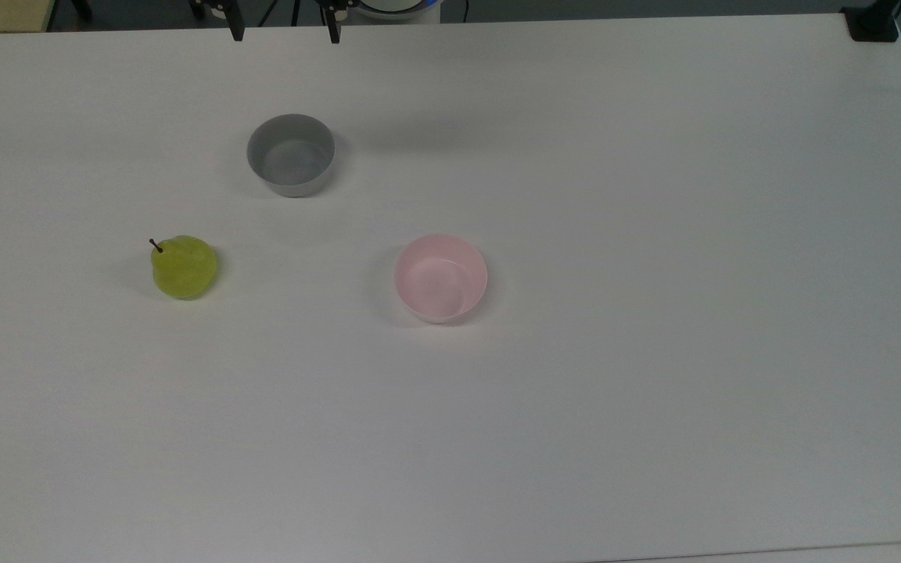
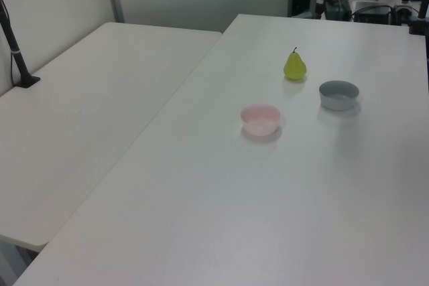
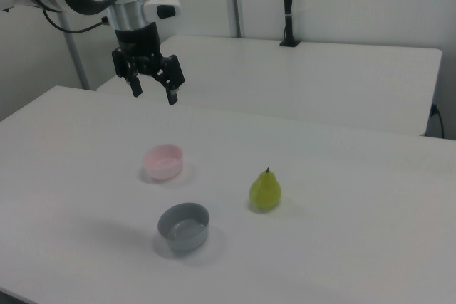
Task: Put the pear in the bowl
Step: 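Move the open gripper over the yellow-green pear and lower it, then close the gripper around the pear's body, then lift the pear and carry it over the pink bowl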
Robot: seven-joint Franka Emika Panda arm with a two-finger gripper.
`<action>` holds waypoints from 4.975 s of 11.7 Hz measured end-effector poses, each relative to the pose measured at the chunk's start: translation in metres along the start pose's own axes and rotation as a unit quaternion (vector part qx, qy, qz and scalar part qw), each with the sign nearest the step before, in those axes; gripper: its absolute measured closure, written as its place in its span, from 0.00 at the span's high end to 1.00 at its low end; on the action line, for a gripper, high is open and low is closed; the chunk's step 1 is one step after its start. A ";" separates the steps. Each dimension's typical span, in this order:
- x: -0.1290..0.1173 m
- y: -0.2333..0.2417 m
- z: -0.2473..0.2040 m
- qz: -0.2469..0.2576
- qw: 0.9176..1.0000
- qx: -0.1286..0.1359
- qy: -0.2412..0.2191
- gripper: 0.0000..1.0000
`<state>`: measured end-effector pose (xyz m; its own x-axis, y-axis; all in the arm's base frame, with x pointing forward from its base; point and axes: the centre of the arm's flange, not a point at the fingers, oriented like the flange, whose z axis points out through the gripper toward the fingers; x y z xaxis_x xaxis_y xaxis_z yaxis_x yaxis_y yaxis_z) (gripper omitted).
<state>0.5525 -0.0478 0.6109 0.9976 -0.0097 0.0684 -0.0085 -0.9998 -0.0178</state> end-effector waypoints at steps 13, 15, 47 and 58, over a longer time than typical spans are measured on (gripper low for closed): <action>0.060 0.103 0.142 -0.130 0.989 -0.069 0.029 0.98; 0.063 0.117 0.169 -0.121 0.989 -0.073 0.040 1.00; 0.079 0.126 0.222 0.058 0.991 -0.069 0.101 0.70; 0.067 -0.120 0.156 -0.021 0.997 0.002 0.074 0.70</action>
<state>0.6309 0.0745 0.4625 0.9761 0.0296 0.2153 0.0339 -0.9993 -0.0165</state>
